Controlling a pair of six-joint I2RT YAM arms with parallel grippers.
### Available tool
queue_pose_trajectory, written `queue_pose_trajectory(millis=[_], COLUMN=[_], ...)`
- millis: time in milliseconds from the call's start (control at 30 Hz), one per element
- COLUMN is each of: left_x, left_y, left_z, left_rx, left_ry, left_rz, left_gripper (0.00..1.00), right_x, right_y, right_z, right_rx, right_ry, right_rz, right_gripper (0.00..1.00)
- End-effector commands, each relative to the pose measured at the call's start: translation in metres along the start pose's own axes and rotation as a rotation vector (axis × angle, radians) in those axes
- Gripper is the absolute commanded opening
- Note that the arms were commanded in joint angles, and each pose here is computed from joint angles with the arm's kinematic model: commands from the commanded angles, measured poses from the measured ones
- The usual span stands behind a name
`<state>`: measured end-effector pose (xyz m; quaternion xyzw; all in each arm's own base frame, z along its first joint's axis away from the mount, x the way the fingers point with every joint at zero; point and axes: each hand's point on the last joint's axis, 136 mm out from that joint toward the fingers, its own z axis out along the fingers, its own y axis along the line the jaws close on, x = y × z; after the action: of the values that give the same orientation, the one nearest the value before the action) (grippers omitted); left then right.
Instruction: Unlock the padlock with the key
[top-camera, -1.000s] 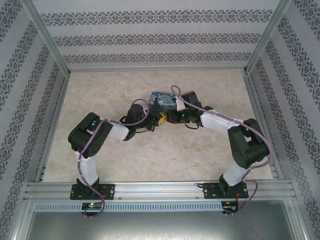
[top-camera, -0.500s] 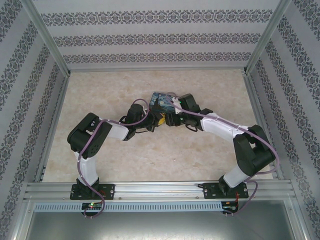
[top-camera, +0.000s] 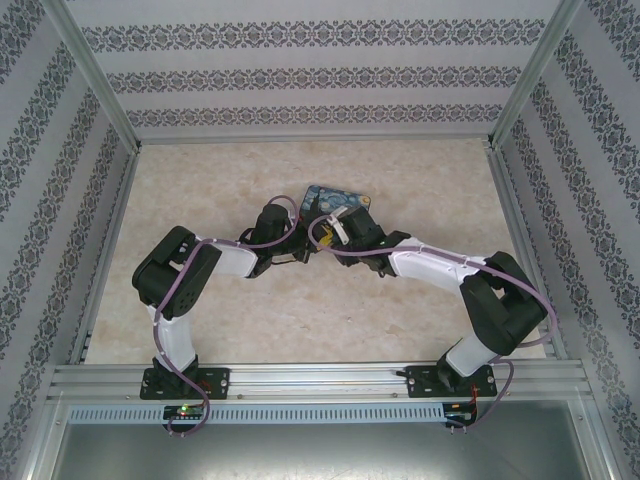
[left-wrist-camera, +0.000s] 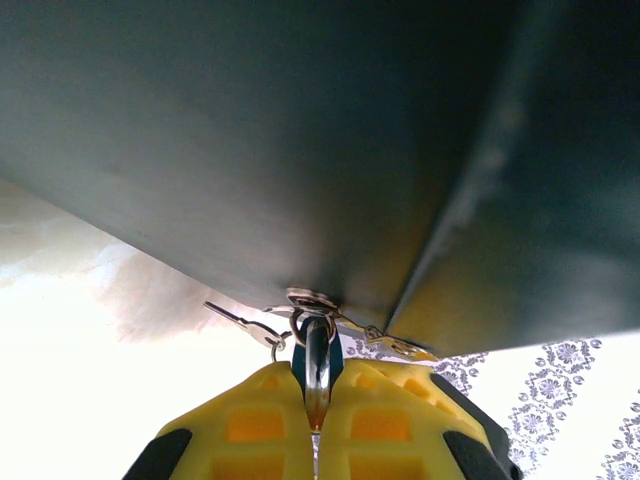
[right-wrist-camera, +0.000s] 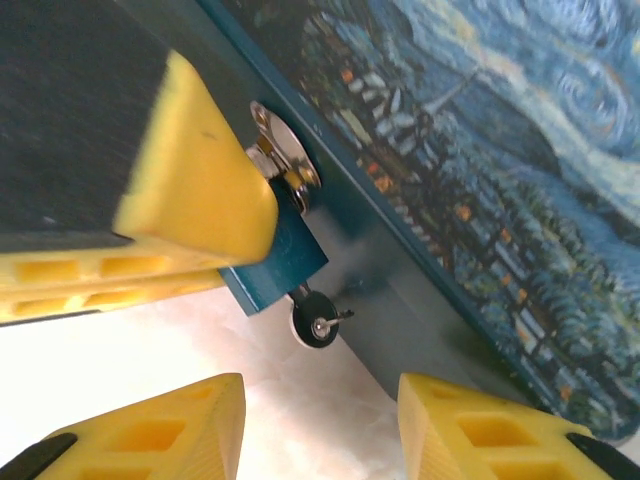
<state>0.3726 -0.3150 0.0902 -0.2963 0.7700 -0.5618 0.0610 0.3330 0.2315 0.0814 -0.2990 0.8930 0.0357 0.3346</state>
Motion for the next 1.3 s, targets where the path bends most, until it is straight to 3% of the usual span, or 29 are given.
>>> queue_pose_trajectory(millis=[0,700,900,1133,1267], left_x=[0.013,0.016,0.017,0.016,0.014], left_y=[-0.034,-0.032,-0.030,-0.024,-0.021], left_z=[-0.006,-0.010,-0.010,-0.009,-0.009], left_rx=[0.064,0.055,0.052,0.043,0.040], left_ry=[0.035,0.042,0.043,0.043,0.037], left_rz=[0.069,0.077,0.078,0.072,0.066], left_gripper=[0.00,0.00,0.00,0.00,0.00], right_x=[-0.007,-0.025,-0.036,-0.043,-0.045], right_y=[-0.006,-0.004,-0.005,0.004,0.013], right_z=[0.003,0.020,0.021,0.018,0.012], right_rx=[0.076,0.091,0.064,-0.114,-0.284], right_ry=[-0.024,-0.021,-0.029,-0.050,-0.058], right_rz=[-0.062,-0.078,-0.050,0.098,0.236], right_gripper=[0.44,0.32,0.19,0.00,0.00])
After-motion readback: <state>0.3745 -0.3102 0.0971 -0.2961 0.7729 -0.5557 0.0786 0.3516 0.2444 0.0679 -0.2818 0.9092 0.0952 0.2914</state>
